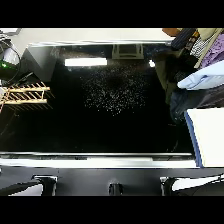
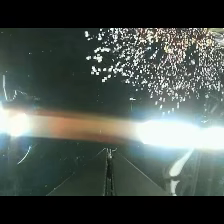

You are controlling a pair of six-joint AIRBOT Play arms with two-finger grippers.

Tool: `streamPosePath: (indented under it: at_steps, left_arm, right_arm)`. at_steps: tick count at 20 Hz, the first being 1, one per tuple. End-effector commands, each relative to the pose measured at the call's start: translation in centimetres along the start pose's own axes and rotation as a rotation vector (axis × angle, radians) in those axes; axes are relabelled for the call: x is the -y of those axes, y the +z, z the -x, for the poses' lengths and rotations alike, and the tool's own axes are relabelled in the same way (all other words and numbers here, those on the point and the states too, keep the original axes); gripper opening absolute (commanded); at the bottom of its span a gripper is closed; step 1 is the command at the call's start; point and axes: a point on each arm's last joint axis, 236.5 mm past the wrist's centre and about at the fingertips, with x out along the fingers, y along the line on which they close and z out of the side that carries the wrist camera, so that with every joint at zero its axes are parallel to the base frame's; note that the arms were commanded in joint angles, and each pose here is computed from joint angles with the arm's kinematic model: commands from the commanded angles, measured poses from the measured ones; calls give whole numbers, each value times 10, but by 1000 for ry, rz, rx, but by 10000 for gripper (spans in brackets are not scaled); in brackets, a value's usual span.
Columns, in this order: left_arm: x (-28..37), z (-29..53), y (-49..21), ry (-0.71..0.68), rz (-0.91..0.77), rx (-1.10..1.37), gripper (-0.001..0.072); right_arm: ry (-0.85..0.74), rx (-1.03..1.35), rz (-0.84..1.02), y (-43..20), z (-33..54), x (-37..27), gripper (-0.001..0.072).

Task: Fold the clothes and pants, and hang the long-sleeved shirts on hangers.

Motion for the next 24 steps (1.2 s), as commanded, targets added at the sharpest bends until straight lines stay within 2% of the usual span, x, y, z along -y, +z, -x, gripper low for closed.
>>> streamPosePath:
  at_steps: [1, 7, 12, 19, 24]
  left_arm:
    - [0, 0, 0, 0, 4, -1, 19]
    - [-1, 0, -6, 3, 22, -25, 19]
    - [-3, 1, -15, 13, 22, -61, 19]
    - [-3, 1, -16, 14, 21, -67, 19]
    - [-3, 1, -16, 14, 18, -67, 19]
  right_arm:
    - [-65, -74, -58, -11, 24, 15, 31]
    - [-353, -354, -101, -75, 58, 82, 31]
    - [-487, -478, -96, -101, 88, 103, 31]
    - [-639, -465, -11, -99, 139, 113, 31]
    - [-808, -335, 75, -69, 177, 133, 31]
